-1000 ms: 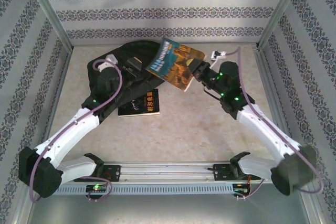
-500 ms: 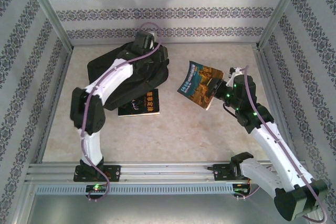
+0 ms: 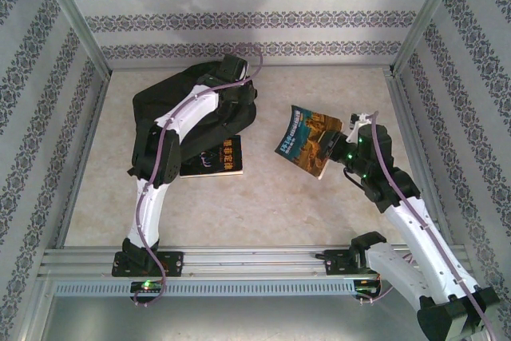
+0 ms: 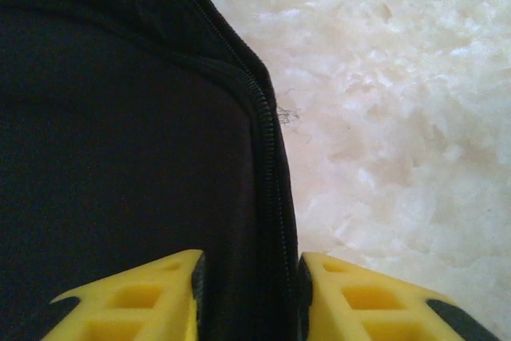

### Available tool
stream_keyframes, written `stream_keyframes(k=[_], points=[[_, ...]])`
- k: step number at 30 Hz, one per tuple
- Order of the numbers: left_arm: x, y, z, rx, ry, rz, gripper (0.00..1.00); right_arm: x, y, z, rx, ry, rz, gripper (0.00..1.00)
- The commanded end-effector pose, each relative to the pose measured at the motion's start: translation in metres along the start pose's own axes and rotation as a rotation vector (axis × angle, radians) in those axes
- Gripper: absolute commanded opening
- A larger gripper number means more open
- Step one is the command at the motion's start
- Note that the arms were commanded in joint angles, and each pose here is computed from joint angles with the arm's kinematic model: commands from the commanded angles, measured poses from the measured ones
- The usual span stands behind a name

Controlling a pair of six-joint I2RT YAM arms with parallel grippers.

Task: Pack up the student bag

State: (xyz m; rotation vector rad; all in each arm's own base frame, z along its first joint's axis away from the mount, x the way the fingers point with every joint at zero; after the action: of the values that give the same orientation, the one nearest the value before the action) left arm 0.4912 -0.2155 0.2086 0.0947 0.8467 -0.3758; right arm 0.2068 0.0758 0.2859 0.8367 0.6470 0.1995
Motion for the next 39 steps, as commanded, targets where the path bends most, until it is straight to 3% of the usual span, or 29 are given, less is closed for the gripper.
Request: stream_keyframes(k=[1,5,11,24,28,34,37,39], points=[[0.001,0.009,0.009,-0.02,-0.031,0.027,0.26,-0.003,0.01,0.007,0.001,-0.035,0.076,0.0],[0.001,0.015,0.01,-0.033,-0.039,0.047,0.0,-0.005,0.012,0.008,0.006,-0.032,0.088,0.0],[-0.036,0.013,0.014,-0.031,-0.114,0.043,0.0,-0.01,0.015,0.009,-0.001,-0.04,0.095,0.0],[-0.185,-0.02,0.013,0.004,-0.374,-0.147,0.0,-0.017,0.033,0.031,-0.039,-0.12,0.056,0.0],[-0.217,-0.042,-0.015,0.041,-0.335,-0.273,0.0,-0.023,0.03,0.034,-0.041,-0.157,0.0,0.0],[-0.237,-0.08,-0.094,0.086,-0.181,-0.392,0.0,-0.028,0.026,0.036,-0.06,-0.188,-0.063,0.0],[-0.25,-0.081,-0.128,0.085,-0.131,-0.424,0.0,-0.025,0.028,0.038,-0.062,-0.181,-0.053,0.0],[-0.257,-0.072,-0.143,0.08,-0.154,-0.376,0.0,-0.019,0.029,0.039,-0.054,-0.172,-0.055,0.0]])
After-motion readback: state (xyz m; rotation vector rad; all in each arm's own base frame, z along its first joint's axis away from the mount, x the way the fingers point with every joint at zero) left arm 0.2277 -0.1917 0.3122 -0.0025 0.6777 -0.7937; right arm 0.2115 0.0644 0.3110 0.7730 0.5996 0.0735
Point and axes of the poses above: each hand's point on the last joint's axis, 136 mm out from that joint toward the fingers, its own x axis out along the fingers, its own y axis along the line the jaws close on, z = x × y, the point moved 9 cm from there along -x, back along the fingers, and after that the axes turned 11 degrees about x, right-handed, at the moved point
